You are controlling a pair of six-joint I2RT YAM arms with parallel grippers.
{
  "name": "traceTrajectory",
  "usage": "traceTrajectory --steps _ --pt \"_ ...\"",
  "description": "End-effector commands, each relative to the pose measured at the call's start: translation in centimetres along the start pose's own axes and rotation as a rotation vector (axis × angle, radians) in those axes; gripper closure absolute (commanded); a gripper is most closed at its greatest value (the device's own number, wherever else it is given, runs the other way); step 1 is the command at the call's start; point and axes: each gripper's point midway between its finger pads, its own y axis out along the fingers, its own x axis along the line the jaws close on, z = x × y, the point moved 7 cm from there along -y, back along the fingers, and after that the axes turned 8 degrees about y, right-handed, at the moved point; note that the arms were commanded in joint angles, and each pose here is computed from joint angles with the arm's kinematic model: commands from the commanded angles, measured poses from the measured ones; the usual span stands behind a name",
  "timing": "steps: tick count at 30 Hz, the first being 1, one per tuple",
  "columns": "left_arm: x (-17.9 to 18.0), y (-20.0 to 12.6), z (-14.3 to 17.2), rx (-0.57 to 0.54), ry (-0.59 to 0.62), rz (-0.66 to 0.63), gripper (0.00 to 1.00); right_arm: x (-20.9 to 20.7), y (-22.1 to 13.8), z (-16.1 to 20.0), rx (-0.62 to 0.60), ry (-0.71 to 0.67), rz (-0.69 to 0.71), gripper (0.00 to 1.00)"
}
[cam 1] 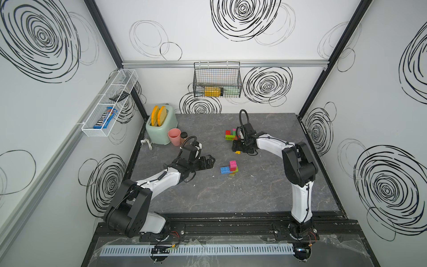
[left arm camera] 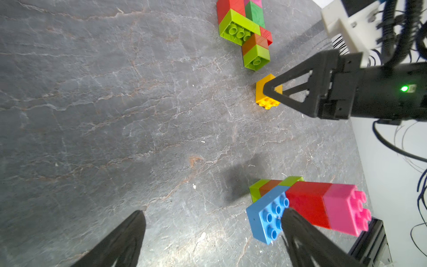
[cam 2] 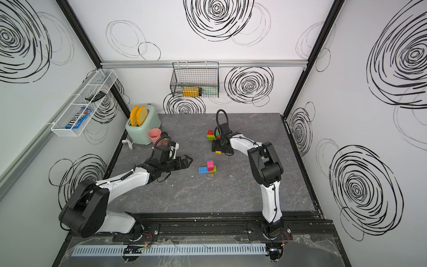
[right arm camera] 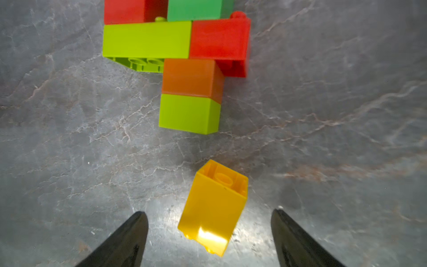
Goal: Assemble the number 4 with lego
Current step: Pick up the lego brick from the center of the board.
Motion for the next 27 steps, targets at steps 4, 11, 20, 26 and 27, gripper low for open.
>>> traceTrajectory --steps 4,11,20,26,27 --pt "0.4 -0.7 -0.2 -0.028 -0.002 -0.009 0.04 -0.6 1.3 0.2 -0.025 -0.065 0.160 0.31" --pt "0.5 -0.8 -0.4 -0.031 -0.003 -0.009 0.04 -0.6 1.6 0.1 -0.036 -0.103 0.170 0.51" --pt "-0.8 -1.7 -1.1 -0.015 0.031 0.046 0.04 0.4 -3.4 -0.4 -0.145 -0.246 0.054 0.75" --pt "-6.3 -4.3 -3.5 0.020 0.147 0.242 0.02 1.9 -12.2 -0.7 -0.333 -0.436 -0.085 0.81" --pt "-7.7 -4.9 -4.0 0.025 0.179 0.271 0.02 2.4 -13.8 -0.1 -0.366 -0.495 -0.138 0.81"
